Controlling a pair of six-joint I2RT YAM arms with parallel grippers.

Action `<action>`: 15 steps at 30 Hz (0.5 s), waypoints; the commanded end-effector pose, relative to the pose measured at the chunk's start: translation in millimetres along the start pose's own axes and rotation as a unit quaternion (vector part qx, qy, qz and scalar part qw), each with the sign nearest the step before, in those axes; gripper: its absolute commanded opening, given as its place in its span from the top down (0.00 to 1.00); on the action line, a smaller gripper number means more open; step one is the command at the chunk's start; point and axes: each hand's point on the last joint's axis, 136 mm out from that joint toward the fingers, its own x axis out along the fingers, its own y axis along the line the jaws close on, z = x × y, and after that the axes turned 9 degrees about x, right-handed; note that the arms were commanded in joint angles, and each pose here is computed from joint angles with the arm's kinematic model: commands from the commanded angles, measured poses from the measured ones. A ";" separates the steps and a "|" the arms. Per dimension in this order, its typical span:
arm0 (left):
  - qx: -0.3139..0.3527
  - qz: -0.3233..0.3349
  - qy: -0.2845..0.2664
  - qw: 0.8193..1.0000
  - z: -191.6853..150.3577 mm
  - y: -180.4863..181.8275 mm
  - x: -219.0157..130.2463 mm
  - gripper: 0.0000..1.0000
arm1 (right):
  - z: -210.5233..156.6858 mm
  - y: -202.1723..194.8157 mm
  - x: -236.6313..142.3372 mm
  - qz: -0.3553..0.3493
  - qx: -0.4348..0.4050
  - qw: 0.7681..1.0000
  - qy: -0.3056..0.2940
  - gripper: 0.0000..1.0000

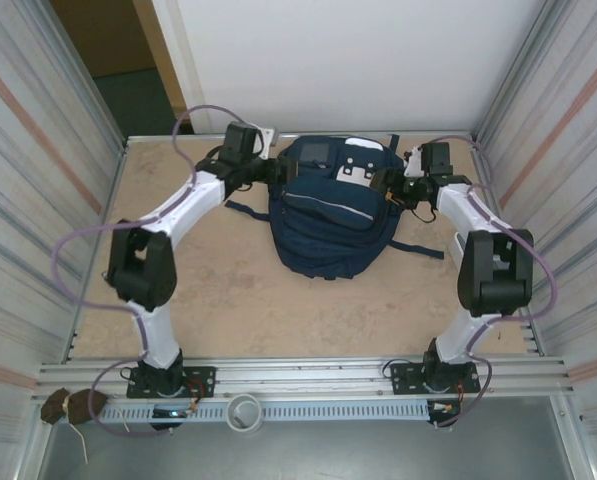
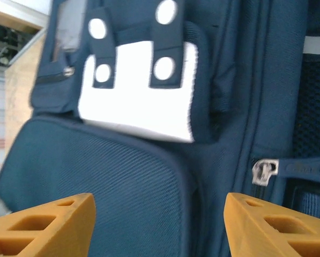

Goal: Pack the student bag

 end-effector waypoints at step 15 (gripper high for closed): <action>-0.052 -0.150 0.103 0.982 -135.3 -108.1 2.4 0.41 | -31.8 26.9 45.2 0.045 -0.055 0.992 0.108 0.48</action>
